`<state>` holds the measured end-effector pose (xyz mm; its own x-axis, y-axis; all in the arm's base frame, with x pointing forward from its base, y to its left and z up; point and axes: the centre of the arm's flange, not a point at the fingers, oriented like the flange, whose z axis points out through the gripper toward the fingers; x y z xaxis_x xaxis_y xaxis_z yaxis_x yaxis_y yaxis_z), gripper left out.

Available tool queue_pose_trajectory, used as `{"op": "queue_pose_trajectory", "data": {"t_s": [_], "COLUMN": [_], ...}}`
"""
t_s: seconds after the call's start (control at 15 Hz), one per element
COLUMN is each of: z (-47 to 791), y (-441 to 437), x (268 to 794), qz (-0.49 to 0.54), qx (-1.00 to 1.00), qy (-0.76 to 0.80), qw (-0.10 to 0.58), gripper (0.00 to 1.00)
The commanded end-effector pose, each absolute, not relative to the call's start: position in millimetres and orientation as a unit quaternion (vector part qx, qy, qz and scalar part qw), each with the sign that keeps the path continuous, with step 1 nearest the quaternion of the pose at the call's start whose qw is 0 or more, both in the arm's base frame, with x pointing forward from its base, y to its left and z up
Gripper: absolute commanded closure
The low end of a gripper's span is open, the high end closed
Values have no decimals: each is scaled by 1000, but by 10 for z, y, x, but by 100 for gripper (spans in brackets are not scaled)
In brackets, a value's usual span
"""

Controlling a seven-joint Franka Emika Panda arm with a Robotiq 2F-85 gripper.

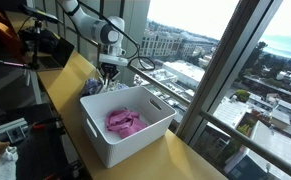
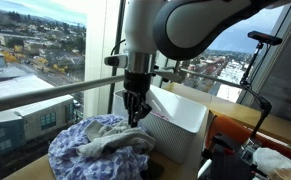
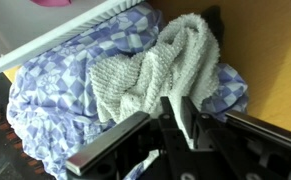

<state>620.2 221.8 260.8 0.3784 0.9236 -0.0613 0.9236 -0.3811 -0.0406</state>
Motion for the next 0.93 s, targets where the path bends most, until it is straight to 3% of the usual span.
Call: {"op": "queue_pose_trajectory", "data": {"t_s": [0.0,0.6,0.67,0.73,0.87], "z": [3238,4603,4641,4543,4585], "y": [1993,1484,1508,1514,1506], "x": [6082,6308,6293,6298,6302], "qz": [-27,49,50,54,57], "qx": [831,846,847,848,849], "qy": [555,529,526,524,523], "qw": [3,51,55,58,59], "gripper": [100,100,74,97,85]}}
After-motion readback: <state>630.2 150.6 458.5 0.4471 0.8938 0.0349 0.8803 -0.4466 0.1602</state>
